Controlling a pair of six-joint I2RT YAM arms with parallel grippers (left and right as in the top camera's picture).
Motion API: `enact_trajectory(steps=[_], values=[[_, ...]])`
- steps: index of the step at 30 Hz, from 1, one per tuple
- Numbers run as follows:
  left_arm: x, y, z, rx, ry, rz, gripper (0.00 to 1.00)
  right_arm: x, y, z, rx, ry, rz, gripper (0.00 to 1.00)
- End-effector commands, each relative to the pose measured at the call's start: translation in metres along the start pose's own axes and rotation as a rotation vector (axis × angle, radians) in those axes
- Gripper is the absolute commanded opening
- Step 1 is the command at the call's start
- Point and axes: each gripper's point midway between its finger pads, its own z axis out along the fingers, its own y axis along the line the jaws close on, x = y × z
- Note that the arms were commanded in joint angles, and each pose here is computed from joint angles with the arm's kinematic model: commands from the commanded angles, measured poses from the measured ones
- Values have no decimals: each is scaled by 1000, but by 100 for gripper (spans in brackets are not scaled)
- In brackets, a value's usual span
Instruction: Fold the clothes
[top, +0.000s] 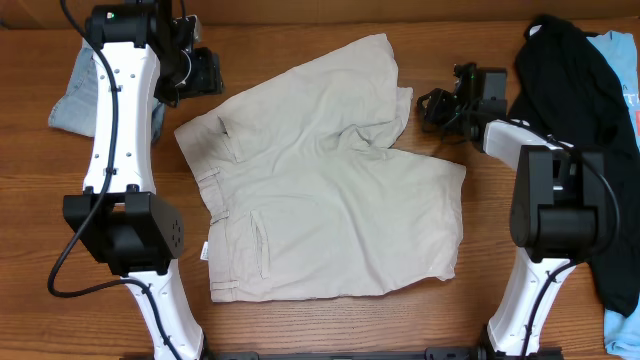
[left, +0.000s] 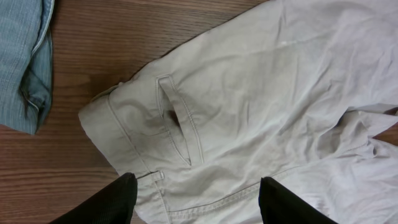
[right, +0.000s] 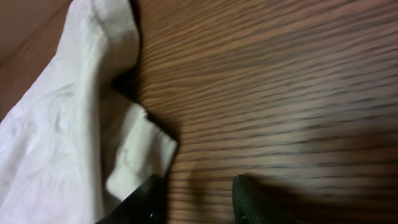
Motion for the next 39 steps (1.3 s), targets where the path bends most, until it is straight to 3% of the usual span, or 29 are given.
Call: enact_trajectory(steps=[1,12,18,24,31,39], values=[[-4,-8,-6,3,-20,2,65,24,17,19,-43,62,-10,40],[-2,-7,-6,2,-13,1,65,39,27,30,-30,83,-34,37],[-2,-6,-6,-5,-14,1,65,39,28,29,-37,87,-30,4],[-3,-6,-6,-5,-19,2,65,23,21,14,-28,65,-1,4],[-7,-7,-6,-3,-33,5,64,-14,-19,-58,65,38,127,4],[-6,-7,-6,-3,-31,4,64,8,-67,-132,197,156,342,4]])
